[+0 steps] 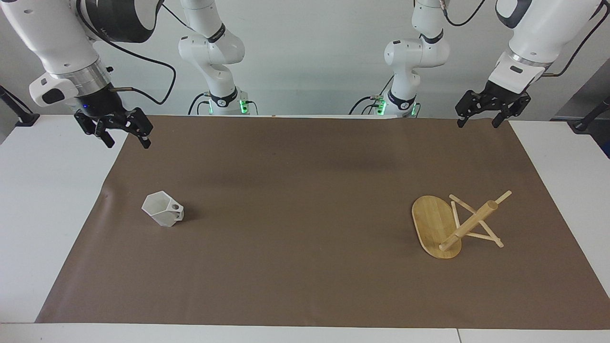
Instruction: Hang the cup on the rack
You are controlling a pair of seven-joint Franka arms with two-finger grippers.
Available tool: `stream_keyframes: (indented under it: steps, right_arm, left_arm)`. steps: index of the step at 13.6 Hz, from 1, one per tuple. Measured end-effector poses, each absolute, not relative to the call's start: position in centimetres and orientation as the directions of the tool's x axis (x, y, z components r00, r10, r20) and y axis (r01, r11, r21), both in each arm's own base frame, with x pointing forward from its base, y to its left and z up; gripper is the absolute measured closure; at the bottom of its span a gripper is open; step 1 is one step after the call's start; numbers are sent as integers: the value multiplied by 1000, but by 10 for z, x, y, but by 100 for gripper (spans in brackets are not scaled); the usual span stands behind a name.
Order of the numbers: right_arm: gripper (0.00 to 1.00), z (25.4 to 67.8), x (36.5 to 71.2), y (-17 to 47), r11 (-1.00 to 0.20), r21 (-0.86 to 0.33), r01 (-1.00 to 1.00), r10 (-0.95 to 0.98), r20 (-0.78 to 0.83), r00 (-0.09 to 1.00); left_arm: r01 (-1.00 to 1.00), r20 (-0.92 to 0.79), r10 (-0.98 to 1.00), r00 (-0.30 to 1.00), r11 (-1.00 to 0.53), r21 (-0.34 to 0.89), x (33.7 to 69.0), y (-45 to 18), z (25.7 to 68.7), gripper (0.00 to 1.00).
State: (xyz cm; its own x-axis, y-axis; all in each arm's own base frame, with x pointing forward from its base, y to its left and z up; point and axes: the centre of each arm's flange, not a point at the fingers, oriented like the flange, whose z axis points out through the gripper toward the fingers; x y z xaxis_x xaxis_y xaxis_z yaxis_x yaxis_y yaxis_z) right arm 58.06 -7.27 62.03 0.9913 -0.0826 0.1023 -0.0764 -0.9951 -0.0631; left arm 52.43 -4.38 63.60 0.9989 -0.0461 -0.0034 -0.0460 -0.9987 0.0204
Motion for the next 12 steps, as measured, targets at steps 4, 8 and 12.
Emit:
stream_keyframes:
  steps: [4, 8, 12]
  right_arm:
    - [0, 620, 581, -73, -996, -61, -67, -73, 101, 992]
    - [0, 617, 580, -73, -998, -53, -36, -41, 95, 995]
    - [0, 612, 576, -75, -999, -35, -15, -18, 82, 996]
  left_arm:
    - [-46, -3, -46, 999, -999, 20, 524, -44, 636, 0]
    - [-46, -3, -46, 999, -999, 20, 524, -44, 636, 0]
    - [-46, -3, -46, 999, -999, 20, 524, -44, 636, 0]
